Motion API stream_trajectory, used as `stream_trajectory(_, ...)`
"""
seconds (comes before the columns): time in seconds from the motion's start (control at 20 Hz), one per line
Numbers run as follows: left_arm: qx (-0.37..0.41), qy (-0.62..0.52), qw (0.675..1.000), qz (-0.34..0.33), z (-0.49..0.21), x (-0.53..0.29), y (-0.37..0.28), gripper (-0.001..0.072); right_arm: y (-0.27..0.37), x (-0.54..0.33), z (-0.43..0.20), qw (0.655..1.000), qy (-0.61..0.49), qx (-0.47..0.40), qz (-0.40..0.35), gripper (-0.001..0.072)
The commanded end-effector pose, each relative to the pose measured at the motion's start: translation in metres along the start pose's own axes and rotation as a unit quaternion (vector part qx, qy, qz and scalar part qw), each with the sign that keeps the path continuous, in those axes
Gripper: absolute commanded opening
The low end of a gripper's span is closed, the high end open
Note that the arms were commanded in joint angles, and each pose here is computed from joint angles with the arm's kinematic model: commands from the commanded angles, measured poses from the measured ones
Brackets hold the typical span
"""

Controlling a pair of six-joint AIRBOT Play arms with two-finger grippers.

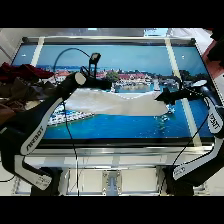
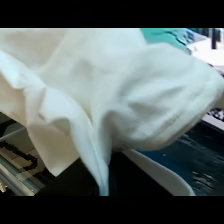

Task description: Fold the shirts.

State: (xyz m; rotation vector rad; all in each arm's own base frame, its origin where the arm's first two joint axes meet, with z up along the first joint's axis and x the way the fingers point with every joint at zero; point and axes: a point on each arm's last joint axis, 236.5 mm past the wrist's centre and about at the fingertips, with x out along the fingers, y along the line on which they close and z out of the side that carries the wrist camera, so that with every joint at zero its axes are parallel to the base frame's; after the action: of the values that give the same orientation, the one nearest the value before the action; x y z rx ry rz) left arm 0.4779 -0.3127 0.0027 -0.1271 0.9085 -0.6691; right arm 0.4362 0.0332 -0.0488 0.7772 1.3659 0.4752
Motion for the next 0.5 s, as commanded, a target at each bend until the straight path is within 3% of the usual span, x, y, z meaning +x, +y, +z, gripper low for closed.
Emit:
stream_trajectory(0.0, -0.074, 0.102, 0.992, -0.008, -0.069, 0.046, -0.005, 0.0009, 0.048, -0.027, 0.007, 0.999, -0.016, -0.04, 0.018, 0.0028)
stream_trajectory(0.2, -0.082, 0.141, 0.987, -0.007, -0.11, 0.081, -0.016, 0.0009, 0.117, -0.059, 0.012, 0.994, -0.043, -0.101, 0.017, 0.0027)
stream_trajectory(0.45, -0.085, 0.104, 0.991, -0.02, -0.063, 0.069, -0.025, 0.0011, 0.199, -0.056, 0.004, 0.983, -0.041, -0.175, 0.024, 0.0026)
